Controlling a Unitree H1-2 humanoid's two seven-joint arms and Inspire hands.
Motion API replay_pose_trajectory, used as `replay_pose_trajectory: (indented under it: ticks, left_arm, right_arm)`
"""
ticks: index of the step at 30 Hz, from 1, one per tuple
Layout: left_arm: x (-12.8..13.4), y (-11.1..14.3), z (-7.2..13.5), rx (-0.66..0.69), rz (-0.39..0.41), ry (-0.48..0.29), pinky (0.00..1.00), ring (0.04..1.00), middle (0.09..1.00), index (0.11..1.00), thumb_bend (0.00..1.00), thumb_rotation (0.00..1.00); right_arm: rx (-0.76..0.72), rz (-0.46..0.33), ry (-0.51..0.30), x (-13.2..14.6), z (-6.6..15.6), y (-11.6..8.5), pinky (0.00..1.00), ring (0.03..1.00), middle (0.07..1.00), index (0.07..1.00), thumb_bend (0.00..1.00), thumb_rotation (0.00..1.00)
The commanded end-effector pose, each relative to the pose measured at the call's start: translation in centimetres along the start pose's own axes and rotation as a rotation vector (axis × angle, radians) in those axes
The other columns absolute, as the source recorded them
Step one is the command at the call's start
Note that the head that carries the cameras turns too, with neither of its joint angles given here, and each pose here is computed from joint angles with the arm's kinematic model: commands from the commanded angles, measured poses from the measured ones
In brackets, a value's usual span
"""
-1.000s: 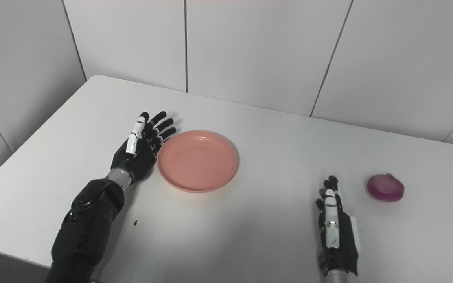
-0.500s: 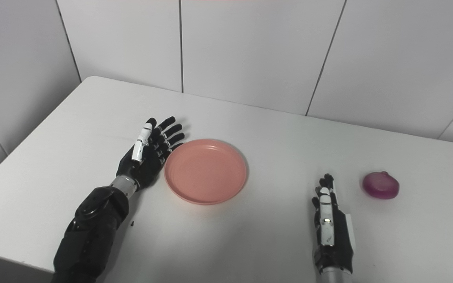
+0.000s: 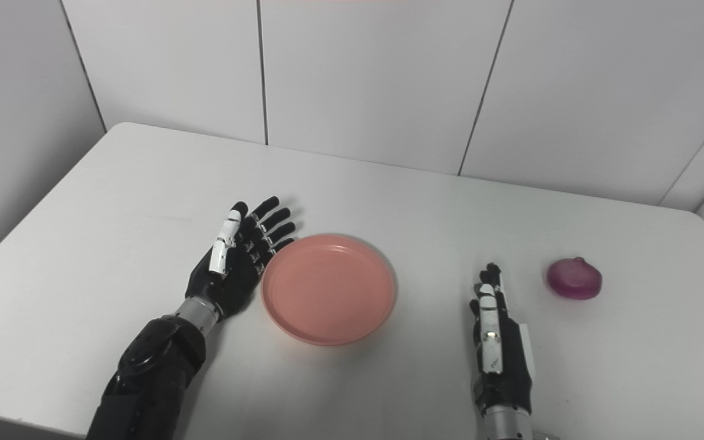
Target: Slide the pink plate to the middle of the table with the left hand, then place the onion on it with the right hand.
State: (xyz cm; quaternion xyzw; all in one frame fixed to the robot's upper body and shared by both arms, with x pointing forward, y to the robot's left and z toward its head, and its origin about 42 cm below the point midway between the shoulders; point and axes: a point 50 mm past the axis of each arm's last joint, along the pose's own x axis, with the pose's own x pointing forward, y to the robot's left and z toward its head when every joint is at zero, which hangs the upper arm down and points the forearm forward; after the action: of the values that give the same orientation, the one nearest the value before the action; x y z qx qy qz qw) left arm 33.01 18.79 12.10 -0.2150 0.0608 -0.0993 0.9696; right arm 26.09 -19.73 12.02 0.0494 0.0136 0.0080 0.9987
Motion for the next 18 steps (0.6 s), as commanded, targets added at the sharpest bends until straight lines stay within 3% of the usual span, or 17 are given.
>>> replay_pose_trajectory:
  ticks: [1,18]
  left_arm:
    - [0.3,-1.6,0.6,0.002,-0.020,-0.023,0.90,0.900,0.910,0.890,0.41,1.00]
    - [-1.1,-2.8,-0.6,-0.032,-0.032,-0.015,0.92,0.913,0.927,0.909,0.41,1.00]
  right_arm:
    - [0.020,0.005,-0.049,-0.4,0.4,0.9,1.00,1.000,1.000,1.000,0.18,1.00]
    - [0.010,-0.002,-0.046,-0.4,1.0,1.8,1.00,1.000,1.000,1.000,0.18,1.00]
